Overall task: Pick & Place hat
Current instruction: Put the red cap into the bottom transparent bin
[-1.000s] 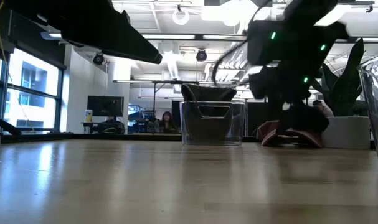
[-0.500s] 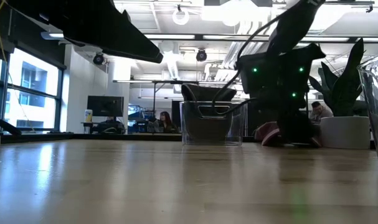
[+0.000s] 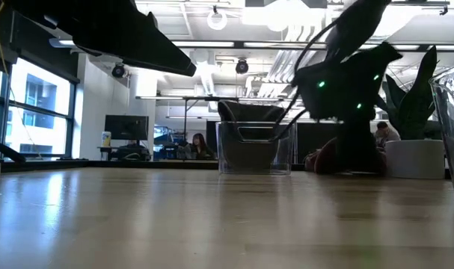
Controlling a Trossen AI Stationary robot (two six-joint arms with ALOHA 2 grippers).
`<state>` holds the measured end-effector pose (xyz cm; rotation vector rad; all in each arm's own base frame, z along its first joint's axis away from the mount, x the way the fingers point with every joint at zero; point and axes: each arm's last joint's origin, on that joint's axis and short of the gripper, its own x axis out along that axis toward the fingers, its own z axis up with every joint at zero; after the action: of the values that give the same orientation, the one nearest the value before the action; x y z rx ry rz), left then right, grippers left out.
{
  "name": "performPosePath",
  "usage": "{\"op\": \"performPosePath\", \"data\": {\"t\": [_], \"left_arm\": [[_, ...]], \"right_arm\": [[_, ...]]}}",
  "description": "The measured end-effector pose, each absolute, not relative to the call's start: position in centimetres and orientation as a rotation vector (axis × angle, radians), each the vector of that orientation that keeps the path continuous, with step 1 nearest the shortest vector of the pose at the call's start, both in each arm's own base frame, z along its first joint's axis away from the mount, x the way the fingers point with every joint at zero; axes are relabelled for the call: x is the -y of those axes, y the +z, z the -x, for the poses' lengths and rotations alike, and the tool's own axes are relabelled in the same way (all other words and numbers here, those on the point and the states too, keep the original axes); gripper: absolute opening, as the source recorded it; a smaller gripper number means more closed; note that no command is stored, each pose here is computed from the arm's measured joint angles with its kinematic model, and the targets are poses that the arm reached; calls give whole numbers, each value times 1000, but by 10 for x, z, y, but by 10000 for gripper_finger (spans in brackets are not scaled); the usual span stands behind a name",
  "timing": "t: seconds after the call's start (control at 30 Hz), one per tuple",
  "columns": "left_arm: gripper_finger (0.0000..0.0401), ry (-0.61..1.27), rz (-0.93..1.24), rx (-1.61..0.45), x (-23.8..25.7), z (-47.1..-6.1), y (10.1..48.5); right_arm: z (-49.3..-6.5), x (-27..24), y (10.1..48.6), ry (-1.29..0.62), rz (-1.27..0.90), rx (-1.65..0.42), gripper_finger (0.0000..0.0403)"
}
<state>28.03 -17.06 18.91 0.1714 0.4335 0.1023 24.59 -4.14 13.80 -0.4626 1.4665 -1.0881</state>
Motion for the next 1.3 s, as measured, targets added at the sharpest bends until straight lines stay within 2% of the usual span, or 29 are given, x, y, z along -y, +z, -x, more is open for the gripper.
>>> {"op": "performPosePath", "data": {"t": [0.23,0.43,0.6,0.77,1.03,1.17,1.3], "left_arm": [[231,110,-127,-451,161,-286,188],[231,45,-65,-476,155,-291,187],[231,55,-52,-475,154,-292,187],[231,55,-52,-475,154,-292,187],[231,53,-49,-472,154,-292,187],[231,63,-51,-467,154,-292,188],[231,91,-67,-451,153,-292,190]], "right_arm": [[-233,10,166,-1109,335,-1324,12],[-221,-12,209,-1126,193,-1123,8],[-212,-20,242,-1111,124,-896,7],[-199,-21,265,-1191,68,-568,7],[-214,-28,295,-1286,158,-144,7],[-213,-37,299,-1261,160,-118,7],[-207,-53,286,-1181,179,-120,7]]}}
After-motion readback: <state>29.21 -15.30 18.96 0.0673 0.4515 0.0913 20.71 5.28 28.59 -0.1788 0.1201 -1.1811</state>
